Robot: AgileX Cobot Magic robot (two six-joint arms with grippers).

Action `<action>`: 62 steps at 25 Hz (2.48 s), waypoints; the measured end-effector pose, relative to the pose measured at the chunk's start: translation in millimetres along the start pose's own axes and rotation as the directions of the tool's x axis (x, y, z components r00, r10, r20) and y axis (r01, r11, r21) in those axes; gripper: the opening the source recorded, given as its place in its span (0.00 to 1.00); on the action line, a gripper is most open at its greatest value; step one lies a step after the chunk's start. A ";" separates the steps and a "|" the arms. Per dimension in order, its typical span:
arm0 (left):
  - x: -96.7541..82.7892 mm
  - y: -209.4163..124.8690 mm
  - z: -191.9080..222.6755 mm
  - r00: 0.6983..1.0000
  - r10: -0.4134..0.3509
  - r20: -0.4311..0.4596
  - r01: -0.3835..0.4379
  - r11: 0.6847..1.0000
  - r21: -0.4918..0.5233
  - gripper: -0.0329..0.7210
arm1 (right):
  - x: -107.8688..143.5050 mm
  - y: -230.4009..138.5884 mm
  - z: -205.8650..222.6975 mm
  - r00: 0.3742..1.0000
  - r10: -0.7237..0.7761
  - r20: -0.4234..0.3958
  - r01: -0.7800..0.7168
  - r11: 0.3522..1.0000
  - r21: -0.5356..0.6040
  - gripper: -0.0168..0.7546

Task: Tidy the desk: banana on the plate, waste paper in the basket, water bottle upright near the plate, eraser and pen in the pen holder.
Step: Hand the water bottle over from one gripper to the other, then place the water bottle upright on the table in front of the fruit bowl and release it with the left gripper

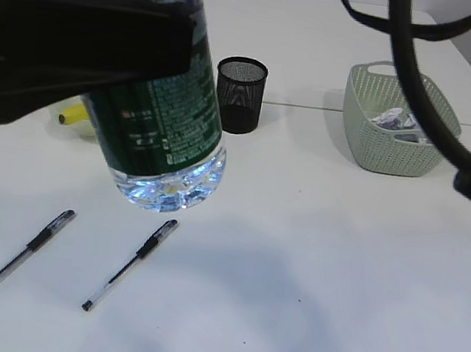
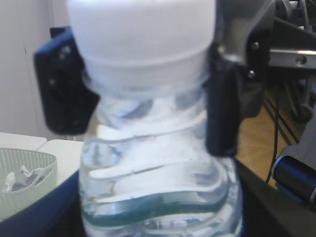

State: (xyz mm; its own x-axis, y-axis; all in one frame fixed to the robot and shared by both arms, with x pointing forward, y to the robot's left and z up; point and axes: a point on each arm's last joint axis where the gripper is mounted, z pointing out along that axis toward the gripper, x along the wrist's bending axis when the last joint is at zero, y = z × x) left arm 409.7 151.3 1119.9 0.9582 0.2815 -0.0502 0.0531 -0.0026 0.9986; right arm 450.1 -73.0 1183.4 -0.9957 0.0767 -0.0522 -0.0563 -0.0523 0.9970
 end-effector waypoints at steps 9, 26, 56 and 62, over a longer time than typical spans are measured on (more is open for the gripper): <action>0.2 -0.1 0.0 1.000 0.000 -0.003 0.000 1.000 0.001 0.64 | 0.0 0.0 0.0 1.000 -0.004 0.000 0.004 1.000 0.000 0.35; 0.5 -0.8 0.0 1.000 0.009 -0.005 -0.009 1.000 0.009 0.61 | 0.4 1.4 0.4 1.000 0.000 -0.001 0.000 1.000 -0.010 0.49; 20.3 -8.3 -2.7 0.975 0.034 -0.221 -0.014 0.996 0.091 0.61 | 25.4 31.8 -49.8 0.944 -0.145 0.295 0.048 0.948 0.314 0.58; 25.9 -9.4 -4.3 0.959 0.034 -0.283 -0.005 0.995 0.104 0.61 | 28.4 17.0 -54.7 0.955 -0.104 0.278 -0.035 0.891 0.453 0.58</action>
State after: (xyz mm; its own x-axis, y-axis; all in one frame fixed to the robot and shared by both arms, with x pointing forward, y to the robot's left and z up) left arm 432.8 162.8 1109.3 0.8409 0.5411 -0.0088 0.0770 -0.1036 0.9916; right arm 416.8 -126.2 1195.8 -0.9246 0.3553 -0.1376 0.0183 0.4022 0.9154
